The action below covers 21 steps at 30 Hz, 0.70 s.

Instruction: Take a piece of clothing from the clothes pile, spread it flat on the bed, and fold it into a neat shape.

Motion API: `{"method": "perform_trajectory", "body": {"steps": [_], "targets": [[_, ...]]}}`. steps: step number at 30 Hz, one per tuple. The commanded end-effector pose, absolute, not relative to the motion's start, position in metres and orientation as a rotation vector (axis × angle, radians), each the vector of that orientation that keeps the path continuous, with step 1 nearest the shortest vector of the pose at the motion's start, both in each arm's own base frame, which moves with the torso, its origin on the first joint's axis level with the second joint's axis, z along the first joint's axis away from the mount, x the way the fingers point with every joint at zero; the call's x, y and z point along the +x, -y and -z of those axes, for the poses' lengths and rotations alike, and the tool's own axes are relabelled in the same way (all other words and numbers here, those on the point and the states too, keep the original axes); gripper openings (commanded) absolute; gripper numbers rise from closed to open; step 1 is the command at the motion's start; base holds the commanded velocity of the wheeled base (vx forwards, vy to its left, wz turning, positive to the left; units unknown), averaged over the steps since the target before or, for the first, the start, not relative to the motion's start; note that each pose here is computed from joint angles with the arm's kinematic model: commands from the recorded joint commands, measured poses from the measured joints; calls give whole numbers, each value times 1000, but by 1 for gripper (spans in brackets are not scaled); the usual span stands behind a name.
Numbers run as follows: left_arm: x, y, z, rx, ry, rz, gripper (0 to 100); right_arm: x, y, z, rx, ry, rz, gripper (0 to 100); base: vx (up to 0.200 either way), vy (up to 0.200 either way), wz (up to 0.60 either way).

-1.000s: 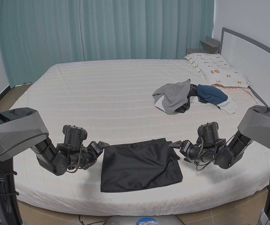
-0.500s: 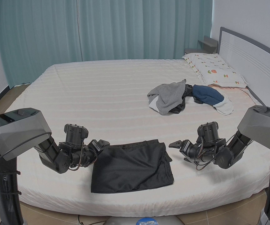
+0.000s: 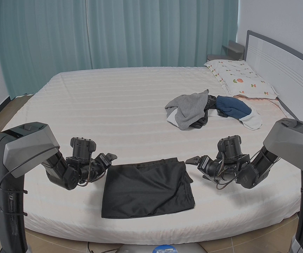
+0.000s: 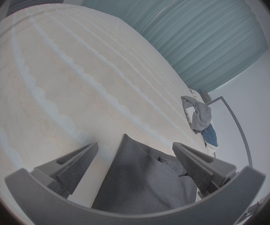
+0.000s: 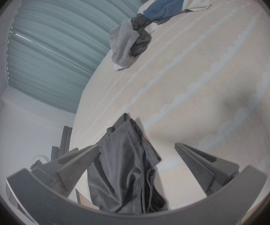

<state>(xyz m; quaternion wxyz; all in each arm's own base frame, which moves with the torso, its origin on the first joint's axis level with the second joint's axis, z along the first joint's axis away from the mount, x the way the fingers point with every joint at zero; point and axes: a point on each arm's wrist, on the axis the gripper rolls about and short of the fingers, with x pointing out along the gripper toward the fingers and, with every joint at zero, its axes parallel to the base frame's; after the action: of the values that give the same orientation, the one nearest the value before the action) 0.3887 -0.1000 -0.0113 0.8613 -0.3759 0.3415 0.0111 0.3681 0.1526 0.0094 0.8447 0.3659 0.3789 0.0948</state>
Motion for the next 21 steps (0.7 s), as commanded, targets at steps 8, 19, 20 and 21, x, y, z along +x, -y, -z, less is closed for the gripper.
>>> {"method": "perform_trajectory", "body": {"steps": [8,19,20,21], "targets": [[398,113,30,-707,-704,-39,0,389,-162,3,773,-773,-217,100,0,0,0],[401,111,26,-759,-618,-84,0,396,-180,8,669,-743,-300,100,0,0,0],[400,111,26,-761,-620,-86,0,398,-183,9,668,-740,-305,100,0,0,0],[400,110,27,-762,-621,-89,0,400,-186,10,666,-736,-312,100,0,0,0]]}}
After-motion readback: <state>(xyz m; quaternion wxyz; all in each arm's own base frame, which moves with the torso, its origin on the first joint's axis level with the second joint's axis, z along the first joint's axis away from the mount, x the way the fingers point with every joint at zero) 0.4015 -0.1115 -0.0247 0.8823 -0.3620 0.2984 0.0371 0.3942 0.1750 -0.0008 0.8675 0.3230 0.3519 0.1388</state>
